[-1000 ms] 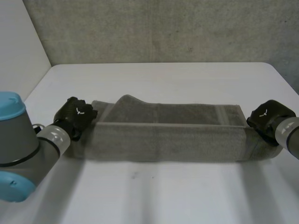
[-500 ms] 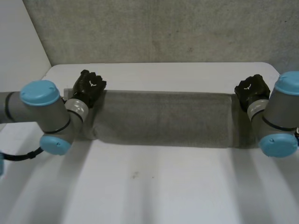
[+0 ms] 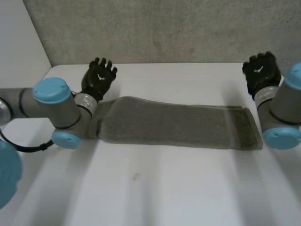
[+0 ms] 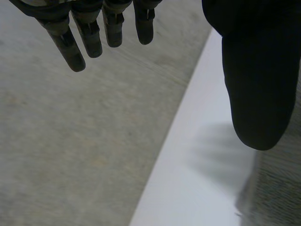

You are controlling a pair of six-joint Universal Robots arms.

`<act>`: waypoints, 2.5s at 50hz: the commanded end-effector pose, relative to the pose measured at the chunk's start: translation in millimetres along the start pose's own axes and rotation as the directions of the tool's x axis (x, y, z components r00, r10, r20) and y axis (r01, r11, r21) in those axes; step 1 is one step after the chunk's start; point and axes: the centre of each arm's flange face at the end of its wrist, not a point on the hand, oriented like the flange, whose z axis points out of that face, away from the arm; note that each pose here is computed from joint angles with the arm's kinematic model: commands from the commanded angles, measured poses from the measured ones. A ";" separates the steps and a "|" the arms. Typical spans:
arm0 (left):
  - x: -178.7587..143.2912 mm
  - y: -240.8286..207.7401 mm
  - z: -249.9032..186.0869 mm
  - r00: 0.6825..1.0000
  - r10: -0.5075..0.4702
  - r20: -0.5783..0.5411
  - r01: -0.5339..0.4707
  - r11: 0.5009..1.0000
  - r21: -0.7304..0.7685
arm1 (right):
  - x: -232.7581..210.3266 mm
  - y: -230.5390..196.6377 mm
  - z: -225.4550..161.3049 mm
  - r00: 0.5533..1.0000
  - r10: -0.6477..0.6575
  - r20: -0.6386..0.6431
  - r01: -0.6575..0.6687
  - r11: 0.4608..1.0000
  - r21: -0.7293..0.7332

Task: Fold the towel.

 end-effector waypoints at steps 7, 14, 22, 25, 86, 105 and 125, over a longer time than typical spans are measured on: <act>-29.6 -34.5 -73.9 0.995 -0.099 -0.015 0.099 0.994 -0.038 | 14.4 -6.5 -57.7 0.963 0.146 0.225 -0.123 0.986 -0.111; -8.5 -23.7 -113.4 0.969 -0.239 -0.055 0.233 0.967 -0.104 | 6.7 29.5 -83.2 0.924 0.231 0.304 -0.136 0.943 -0.305; 4.0 -18.6 -124.2 0.958 -0.281 -0.064 0.273 0.956 -0.107 | -6.0 62.4 -86.2 0.912 0.271 0.309 -0.164 0.929 -0.332; 4.2 -17.7 -124.7 0.958 -0.281 -0.063 0.273 0.956 -0.108 | -12.9 70.9 -84.1 0.912 0.271 0.309 -0.170 0.933 -0.317; 2.3 -11.0 -124.6 0.957 -0.285 -0.052 0.277 0.952 -0.127 | 111.1 129.9 -29.2 0.993 0.009 -0.118 -0.053 0.923 -0.381; 2.3 -12.7 -126.2 0.958 -0.284 -0.052 0.275 0.953 -0.125 | -99.0 -106.7 -108.1 0.874 -0.005 0.485 -0.187 0.919 0.348; 2.2 -14.4 -126.8 0.957 -0.285 -0.053 0.277 0.953 -0.120 | -214.5 -106.5 -174.9 0.728 -0.148 0.670 -0.175 0.905 0.389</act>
